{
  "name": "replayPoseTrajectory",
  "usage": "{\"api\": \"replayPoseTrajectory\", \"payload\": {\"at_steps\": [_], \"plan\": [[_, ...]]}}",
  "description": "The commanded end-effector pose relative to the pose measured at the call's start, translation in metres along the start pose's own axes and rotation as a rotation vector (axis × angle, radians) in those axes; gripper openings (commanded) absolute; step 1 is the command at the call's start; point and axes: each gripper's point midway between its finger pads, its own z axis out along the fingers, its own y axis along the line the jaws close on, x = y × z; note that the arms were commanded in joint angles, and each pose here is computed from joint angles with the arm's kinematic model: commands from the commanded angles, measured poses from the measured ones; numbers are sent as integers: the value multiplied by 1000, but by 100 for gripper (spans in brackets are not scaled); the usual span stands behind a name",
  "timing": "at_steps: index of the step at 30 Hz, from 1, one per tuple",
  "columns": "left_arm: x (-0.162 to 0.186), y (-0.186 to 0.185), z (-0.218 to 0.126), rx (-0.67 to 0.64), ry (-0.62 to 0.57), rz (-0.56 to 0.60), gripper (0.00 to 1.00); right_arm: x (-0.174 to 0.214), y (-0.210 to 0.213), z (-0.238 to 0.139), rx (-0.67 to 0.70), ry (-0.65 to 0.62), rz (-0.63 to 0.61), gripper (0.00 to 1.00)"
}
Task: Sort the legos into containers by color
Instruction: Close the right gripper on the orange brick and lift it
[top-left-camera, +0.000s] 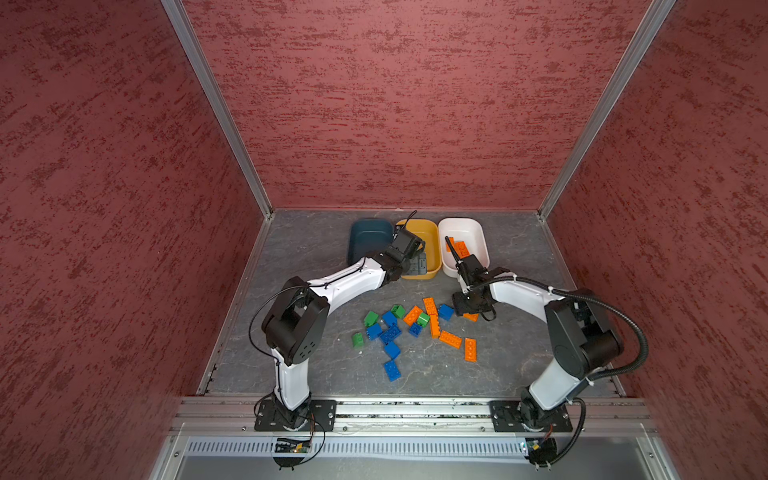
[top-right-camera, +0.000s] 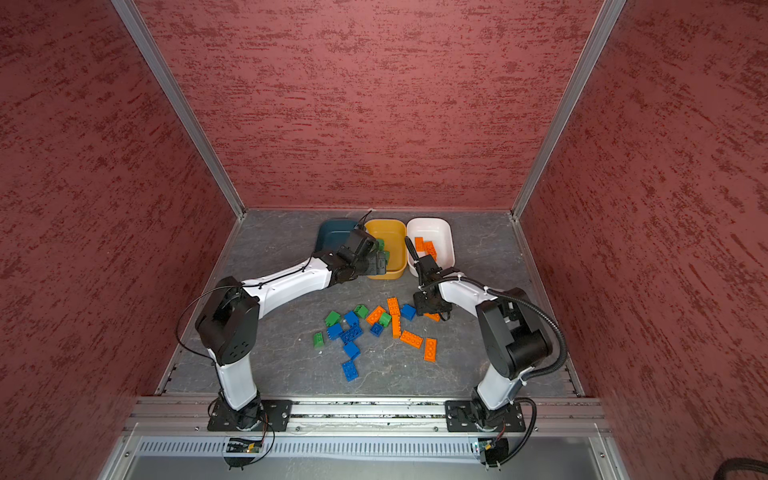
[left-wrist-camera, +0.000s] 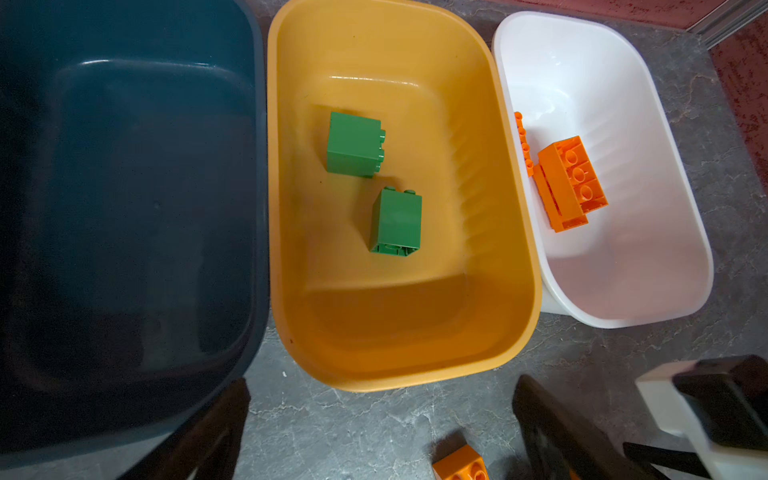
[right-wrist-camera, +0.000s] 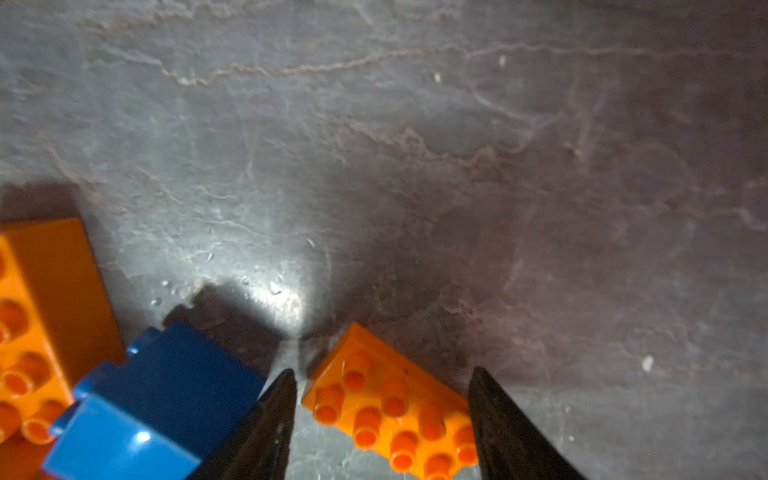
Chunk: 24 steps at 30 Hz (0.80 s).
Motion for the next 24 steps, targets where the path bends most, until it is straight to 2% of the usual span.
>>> {"api": "replayPoseTrajectory", "payload": {"at_steps": [1,4,6,10,19,24], "plan": [[2,3,6,-13,15,-4,100,-4,-1,-20,-2,-58,95,74],[4,4,7,-19,19,-2,99,2,-15,-22,63,-71,222,81],[4,5,8,-20,21,-4,99,7,-19,-20,78,-70,289,98],[6,5,11,-16,29,-5,99,13,-12,-9,34,-54,333,98],[7,8,16,-22,41,-4,100,17,-11,7,79,-20,375,95],[9,8,18,-18,48,-5,99,9,-5,11,44,-52,446,95]]}}
